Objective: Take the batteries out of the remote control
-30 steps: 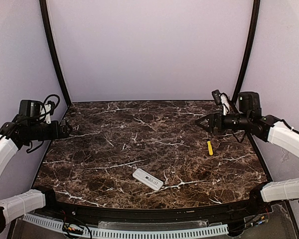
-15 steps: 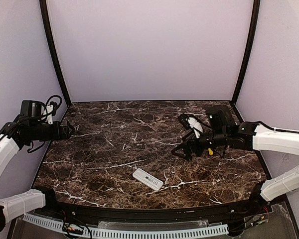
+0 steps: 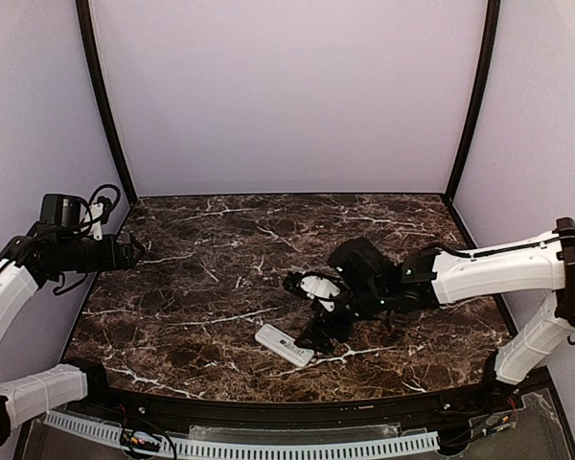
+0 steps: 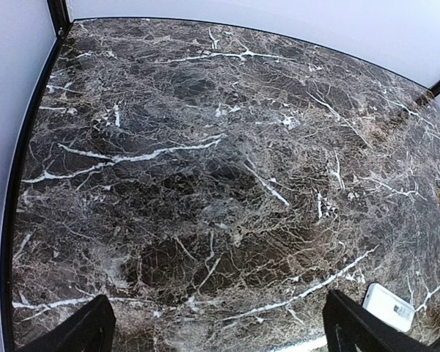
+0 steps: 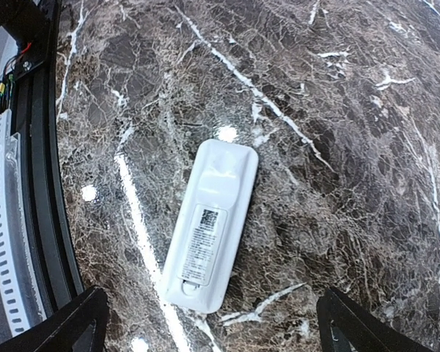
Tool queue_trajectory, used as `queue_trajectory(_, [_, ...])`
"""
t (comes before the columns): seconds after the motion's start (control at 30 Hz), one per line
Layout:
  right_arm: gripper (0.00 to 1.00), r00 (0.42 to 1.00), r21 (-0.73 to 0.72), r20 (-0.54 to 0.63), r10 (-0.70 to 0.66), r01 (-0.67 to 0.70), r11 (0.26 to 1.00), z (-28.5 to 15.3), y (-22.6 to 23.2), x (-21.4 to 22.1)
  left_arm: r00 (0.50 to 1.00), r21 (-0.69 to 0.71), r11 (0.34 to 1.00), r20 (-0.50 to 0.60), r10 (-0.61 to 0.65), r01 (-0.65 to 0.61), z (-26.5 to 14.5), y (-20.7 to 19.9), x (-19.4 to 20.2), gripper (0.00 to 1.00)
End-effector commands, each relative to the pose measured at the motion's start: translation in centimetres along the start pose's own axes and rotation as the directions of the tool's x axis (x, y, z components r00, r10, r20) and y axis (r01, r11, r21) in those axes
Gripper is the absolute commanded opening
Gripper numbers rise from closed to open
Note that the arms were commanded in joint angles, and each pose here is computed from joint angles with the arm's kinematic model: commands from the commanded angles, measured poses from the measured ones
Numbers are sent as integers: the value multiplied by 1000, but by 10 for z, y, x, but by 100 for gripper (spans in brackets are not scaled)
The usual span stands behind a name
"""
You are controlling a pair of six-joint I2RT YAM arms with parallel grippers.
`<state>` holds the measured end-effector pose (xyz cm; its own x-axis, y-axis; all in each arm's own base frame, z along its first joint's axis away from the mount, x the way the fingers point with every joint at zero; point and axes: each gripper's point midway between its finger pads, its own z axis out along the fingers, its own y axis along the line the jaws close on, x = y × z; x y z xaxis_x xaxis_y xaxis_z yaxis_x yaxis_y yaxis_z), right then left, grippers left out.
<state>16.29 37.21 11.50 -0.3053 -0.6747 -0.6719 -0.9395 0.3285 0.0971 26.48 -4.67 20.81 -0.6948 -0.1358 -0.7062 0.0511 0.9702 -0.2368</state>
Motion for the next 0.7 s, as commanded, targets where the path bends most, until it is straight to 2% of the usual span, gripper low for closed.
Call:
queue_trajectory(0.0, [99, 999, 23, -29, -43, 43, 999, 16, 10, -7, 1000, 4, 1000, -9, -4, 4, 3, 1, 4, 100])
queue_trajectory(0.27, [99, 996, 62, -89, -30, 36, 997, 46, 23, -1, 1000, 0, 1000, -5, -5, 5, 2, 1, 3, 100])
queue_trajectory(0.67, [99, 984, 156, -178, -22, 51, 986, 72, 14, 26, 1000, -8, 1000, -4, -7, 7, 2, 2, 4, 100])
